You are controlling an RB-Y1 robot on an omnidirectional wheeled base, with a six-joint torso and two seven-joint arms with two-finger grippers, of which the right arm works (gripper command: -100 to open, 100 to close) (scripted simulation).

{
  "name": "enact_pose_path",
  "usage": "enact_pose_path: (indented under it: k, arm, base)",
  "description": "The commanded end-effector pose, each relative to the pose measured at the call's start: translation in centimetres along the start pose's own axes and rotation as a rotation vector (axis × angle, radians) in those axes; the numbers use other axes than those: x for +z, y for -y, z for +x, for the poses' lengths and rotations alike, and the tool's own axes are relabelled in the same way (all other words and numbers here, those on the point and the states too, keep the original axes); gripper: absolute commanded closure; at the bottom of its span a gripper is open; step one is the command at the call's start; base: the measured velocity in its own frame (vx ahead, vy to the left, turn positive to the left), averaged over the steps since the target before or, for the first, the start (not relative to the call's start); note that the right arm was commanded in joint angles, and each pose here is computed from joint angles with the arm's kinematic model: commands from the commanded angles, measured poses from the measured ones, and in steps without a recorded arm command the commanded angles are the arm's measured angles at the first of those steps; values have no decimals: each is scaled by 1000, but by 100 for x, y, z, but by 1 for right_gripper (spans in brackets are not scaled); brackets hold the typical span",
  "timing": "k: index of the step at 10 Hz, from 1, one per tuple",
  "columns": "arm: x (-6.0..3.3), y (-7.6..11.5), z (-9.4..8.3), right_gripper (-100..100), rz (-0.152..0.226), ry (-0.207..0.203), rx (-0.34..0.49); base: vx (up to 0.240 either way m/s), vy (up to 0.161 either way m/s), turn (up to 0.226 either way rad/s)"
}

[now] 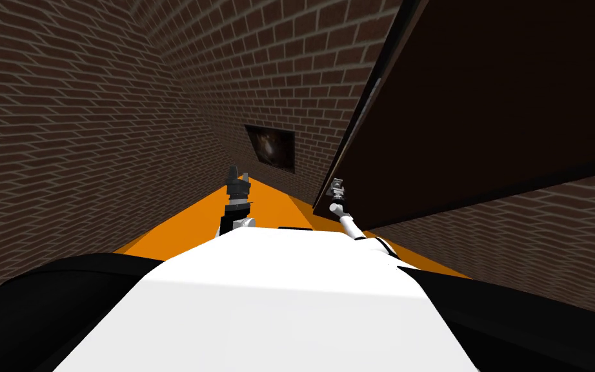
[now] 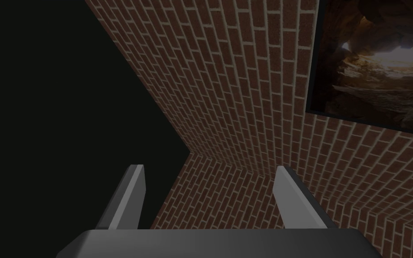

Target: Pull the door open

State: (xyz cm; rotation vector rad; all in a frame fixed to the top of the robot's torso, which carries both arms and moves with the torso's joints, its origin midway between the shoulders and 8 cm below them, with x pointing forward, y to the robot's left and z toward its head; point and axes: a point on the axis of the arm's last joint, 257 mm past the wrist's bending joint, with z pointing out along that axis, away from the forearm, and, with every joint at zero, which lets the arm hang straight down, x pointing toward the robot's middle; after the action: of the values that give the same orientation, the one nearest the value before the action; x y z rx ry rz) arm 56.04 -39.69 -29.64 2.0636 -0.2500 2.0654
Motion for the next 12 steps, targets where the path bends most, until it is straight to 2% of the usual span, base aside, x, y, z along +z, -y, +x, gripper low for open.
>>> enact_pose_path:
  k: [1,2,3,4,9,12]
  arm:
    - [7,-152,-11,-100,-13,0,-1]
    - [7,-243,-5,-100,-21,-1,-1]
    - [0,-190,-6,-100,-16,0,-2]
    - [0,-190,-6,100,-16,0,-2]
    - [0,-190,-6,100,-16,0,-2]
    - [-24,-152,0,100,13,-1,4]
  base:
    - [137,3,93]
    - [117,12,74]
    - [46,1,13]
    - [-6,-3,-29]
    - [-8,-2,3]
    - [-172,-54,116]
